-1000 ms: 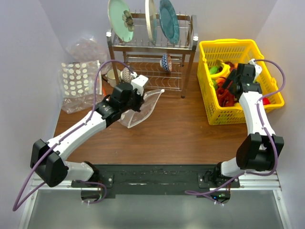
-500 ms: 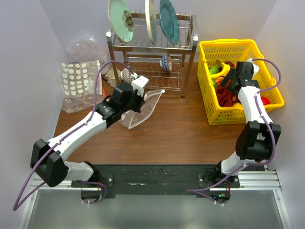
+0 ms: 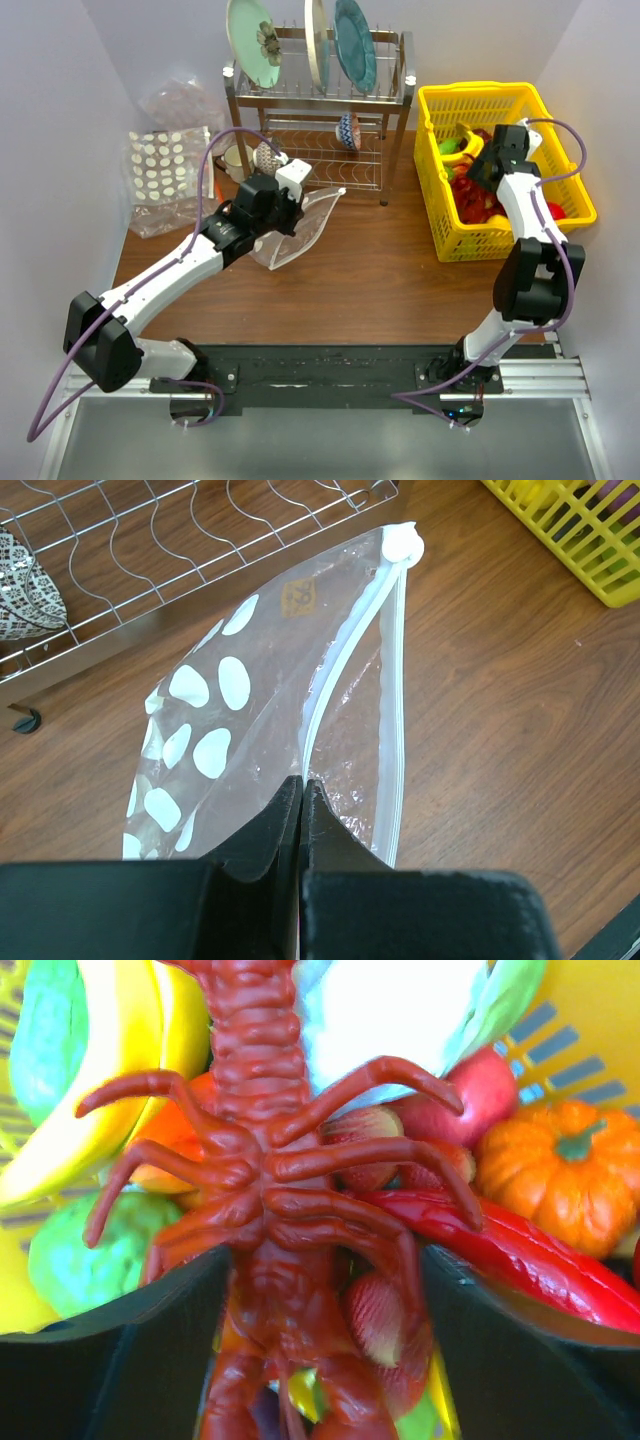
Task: Place the food in the zip-top bag and seal the zipper
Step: Adjust the fake lobster in the bin.
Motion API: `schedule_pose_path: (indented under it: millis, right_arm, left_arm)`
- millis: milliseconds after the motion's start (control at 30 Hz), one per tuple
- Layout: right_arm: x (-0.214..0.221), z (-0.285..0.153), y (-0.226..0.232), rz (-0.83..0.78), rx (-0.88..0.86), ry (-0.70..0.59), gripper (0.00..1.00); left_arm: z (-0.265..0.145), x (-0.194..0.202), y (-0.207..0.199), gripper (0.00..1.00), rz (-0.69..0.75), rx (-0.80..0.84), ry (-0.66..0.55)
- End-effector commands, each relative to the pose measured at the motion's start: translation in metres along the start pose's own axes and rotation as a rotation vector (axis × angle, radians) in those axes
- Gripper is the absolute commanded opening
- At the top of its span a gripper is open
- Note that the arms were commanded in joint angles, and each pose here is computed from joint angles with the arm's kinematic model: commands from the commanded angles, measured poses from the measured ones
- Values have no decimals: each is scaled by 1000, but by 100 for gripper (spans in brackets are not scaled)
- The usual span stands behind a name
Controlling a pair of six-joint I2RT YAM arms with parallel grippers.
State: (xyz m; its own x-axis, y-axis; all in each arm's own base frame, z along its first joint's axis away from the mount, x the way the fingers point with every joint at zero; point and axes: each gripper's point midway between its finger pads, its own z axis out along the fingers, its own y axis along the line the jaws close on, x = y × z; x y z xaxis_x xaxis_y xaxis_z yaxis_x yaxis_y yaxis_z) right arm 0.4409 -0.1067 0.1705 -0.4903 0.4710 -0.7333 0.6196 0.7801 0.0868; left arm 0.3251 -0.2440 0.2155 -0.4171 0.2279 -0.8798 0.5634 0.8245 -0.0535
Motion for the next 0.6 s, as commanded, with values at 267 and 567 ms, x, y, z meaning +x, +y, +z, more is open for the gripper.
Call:
schedule_pose_path:
  millis: [267,567]
  right_arm:
    - [-73,-27,70,105,-290,-109,31]
    - [-131,-27,113,147,-424,-208,48]
  left_arm:
    - [-8,-16,1,0,8,-11,-66]
    - [-7,-15,4,0,11,-27,-63]
